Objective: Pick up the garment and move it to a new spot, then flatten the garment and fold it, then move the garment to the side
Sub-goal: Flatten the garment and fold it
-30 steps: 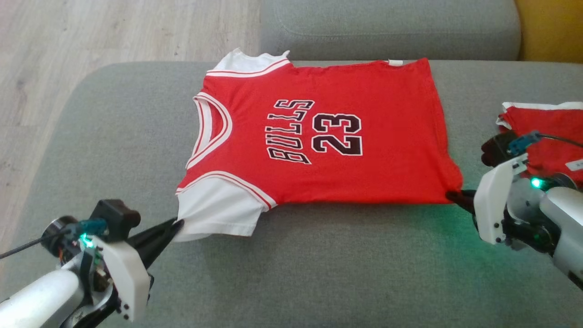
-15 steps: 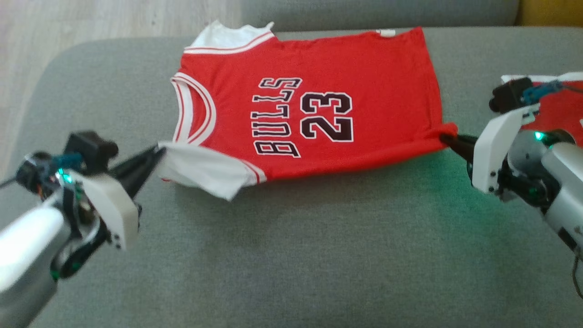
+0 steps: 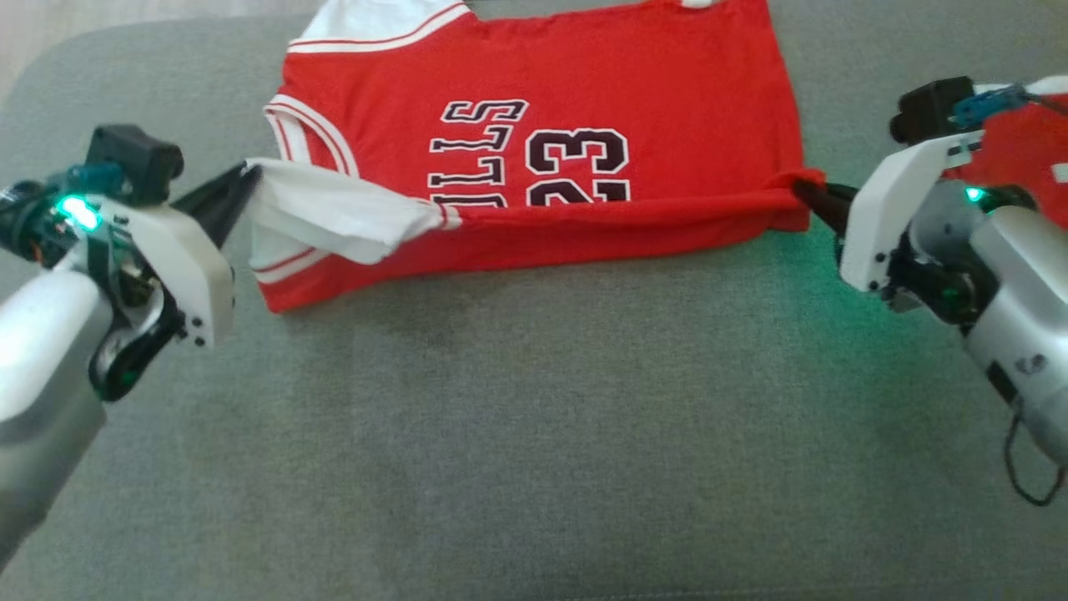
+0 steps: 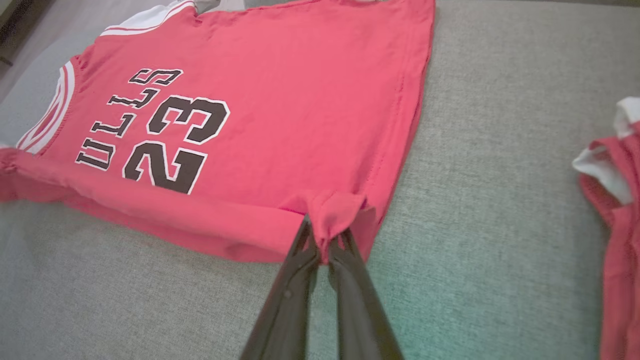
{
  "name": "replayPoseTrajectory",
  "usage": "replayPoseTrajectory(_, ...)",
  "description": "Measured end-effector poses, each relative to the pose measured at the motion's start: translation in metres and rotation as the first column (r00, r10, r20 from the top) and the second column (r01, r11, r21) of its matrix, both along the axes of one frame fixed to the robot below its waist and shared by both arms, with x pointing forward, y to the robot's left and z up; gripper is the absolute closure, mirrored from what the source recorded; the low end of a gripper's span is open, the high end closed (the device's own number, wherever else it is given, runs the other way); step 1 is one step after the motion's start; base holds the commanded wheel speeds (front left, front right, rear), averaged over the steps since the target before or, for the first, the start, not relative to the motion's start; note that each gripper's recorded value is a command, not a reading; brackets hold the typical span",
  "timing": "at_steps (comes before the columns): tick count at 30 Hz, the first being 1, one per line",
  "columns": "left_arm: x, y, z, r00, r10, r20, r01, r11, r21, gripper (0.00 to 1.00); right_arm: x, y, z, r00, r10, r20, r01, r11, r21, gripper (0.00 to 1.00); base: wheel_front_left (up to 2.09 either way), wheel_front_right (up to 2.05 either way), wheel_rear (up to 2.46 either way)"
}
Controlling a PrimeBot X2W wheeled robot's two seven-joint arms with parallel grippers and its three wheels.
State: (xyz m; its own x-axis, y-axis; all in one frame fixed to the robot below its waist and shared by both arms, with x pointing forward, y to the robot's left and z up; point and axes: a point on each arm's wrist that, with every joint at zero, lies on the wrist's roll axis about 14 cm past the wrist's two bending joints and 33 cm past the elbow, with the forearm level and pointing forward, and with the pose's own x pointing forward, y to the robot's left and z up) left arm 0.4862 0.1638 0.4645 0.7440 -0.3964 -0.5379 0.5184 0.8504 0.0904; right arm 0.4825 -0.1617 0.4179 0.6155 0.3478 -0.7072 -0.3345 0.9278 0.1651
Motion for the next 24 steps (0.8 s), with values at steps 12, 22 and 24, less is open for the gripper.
replayPoseTrajectory(12,0.043,-0.006,-0.016,1.0,0.0,-0.002,0.0,0.998,0.063,1.0,0.015,0.003,-0.006,1.0,-0.017,0.006,0.017,1.0,-0.001,1.0,0.0,0.0,0.0)
replayPoseTrajectory(22,0.064,-0.008,-0.036,1.0,0.031,-0.004,-0.03,0.998,0.054,0.5,0.028,0.005,-0.019,0.999,-0.029,0.025,0.029,1.0,0.006,0.0,0.0,0.0,0.0)
replayPoseTrajectory(24,0.069,-0.008,-0.034,0.999,0.044,0.02,-0.045,0.998,0.04,0.0,0.035,0.001,-0.017,0.997,-0.052,0.049,0.052,0.999,0.01,0.0,0.0,0.0,0.0)
